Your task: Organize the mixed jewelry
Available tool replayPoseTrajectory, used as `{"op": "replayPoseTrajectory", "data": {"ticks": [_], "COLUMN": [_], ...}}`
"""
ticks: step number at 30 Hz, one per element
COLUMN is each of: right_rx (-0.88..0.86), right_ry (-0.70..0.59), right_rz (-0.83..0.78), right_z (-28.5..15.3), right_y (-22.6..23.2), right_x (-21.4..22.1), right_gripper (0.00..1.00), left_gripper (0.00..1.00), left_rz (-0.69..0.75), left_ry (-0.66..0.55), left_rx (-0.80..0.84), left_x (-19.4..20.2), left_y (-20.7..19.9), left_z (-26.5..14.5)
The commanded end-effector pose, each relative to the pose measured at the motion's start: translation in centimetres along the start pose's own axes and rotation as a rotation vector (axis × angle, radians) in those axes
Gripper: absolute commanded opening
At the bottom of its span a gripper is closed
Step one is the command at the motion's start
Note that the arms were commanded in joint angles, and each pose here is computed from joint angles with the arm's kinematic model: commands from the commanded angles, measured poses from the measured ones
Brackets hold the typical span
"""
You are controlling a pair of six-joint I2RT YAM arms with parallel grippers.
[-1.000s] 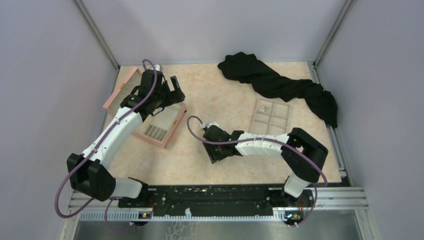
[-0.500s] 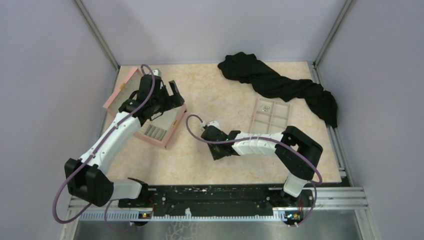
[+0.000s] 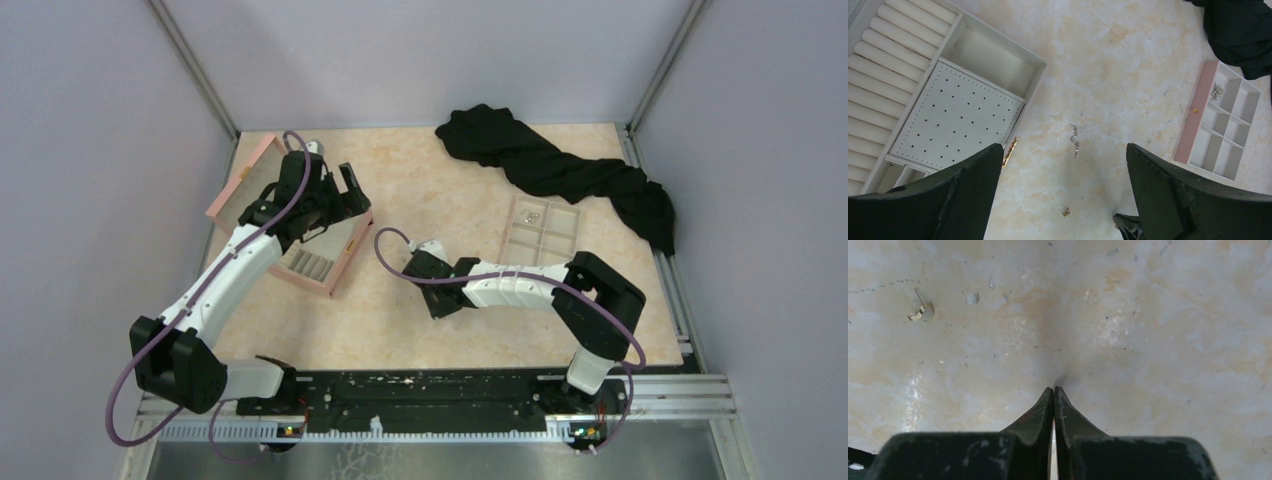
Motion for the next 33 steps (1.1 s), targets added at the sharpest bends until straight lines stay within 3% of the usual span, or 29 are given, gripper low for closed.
{"op": "replayPoseTrajectory", "data": {"ticks": [1,12,18,33], "right_rx": [0.021,0.091,0.165,0.331], "right_ry": [-0.082,-0.179,-0.226,-0.251], "right_rz": [0.035,0.096,0.218,0.446], "right_z": [-2.5,-5.4,-6.5,-5.9], "right_y": [0.2,-2.9,-8.8,-20.1], "right_x": [-2.3,-4.6,-7.4,-9.9], "right_gripper": [0.0,0.0,0.0,0.0], "left_gripper": [0.99,0.99,0.99,0.99], "left_rz": [-0.012,0.034,0.203,0.204], "left_ry": [-0.031,0.002,0.069,0.122], "left_rx": [0.031,0.074,0.076,0.125], "left_x": [-0.5,-0.3,0.2,2.0], "left_y": [-0.5,-1.1,-3.2,-4.2], "left_z": [-0.5,0.4,0.7,2.0]}}
Point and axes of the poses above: each gripper's point midway between its finger pads, its own z axis out along the fingers, its own y axis along the line the jaws close on, x = y × z, the point moved 5 cm from there along -z, back along the fingers, and after that the axes turned 6 degrees about z, right-handed, at the moved point
